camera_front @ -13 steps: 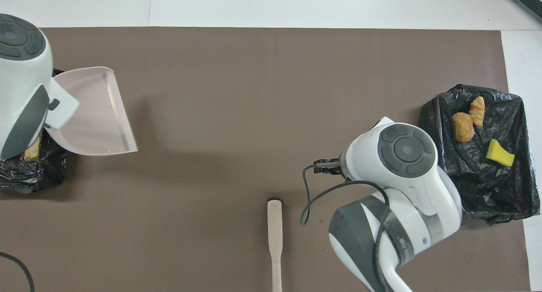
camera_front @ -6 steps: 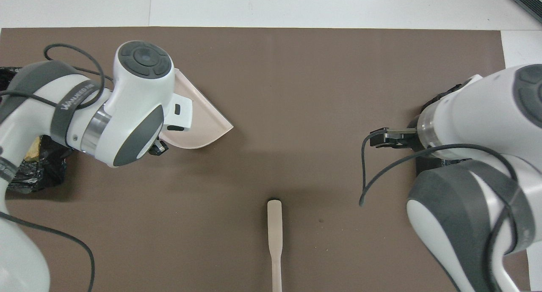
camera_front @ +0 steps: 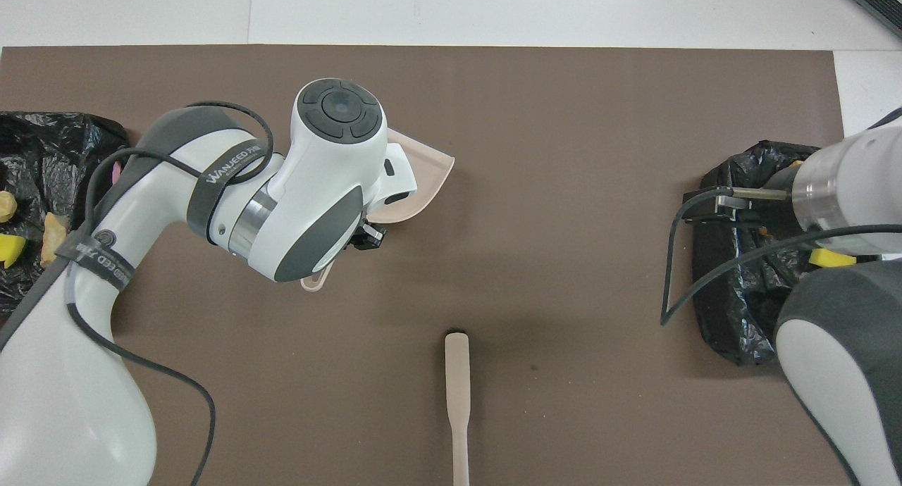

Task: Sweep and dump trash in bin
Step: 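Set the dustpan down on the table center with the left gripper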

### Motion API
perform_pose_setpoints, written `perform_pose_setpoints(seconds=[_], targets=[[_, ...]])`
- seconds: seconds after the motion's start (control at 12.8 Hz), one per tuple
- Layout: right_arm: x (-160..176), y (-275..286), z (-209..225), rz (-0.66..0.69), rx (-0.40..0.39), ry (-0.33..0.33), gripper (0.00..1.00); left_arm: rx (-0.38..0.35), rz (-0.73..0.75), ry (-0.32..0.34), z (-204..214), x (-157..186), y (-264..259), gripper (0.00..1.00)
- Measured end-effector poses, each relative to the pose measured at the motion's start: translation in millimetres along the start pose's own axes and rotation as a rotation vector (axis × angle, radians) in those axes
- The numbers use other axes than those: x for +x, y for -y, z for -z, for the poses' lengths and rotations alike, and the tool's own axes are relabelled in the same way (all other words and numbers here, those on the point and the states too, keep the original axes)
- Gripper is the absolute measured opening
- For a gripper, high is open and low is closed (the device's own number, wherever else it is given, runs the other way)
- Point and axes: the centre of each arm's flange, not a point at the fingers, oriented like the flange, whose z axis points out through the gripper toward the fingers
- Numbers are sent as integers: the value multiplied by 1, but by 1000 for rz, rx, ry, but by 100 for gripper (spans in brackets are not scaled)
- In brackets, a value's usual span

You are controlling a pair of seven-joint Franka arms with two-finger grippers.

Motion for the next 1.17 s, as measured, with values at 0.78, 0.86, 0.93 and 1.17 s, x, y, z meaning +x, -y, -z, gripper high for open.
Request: perform_pose_setpoints(seconds=[0.78, 0.86, 0.93, 1.17], targets=[[0, -108, 57, 64, 11, -34, 100, -143, 333, -20, -38, 58, -105, 31], [0, -109, 55, 84, 10, -22, 100, -146, 335, -18, -42, 60, -107, 31], [-2, -108, 53, 93, 8, -5, 100, -149, 332, -19, -44, 61, -110, 31], [-8, -107, 47, 103, 3, 55, 100, -146, 320, -17, -46, 59, -120, 31]])
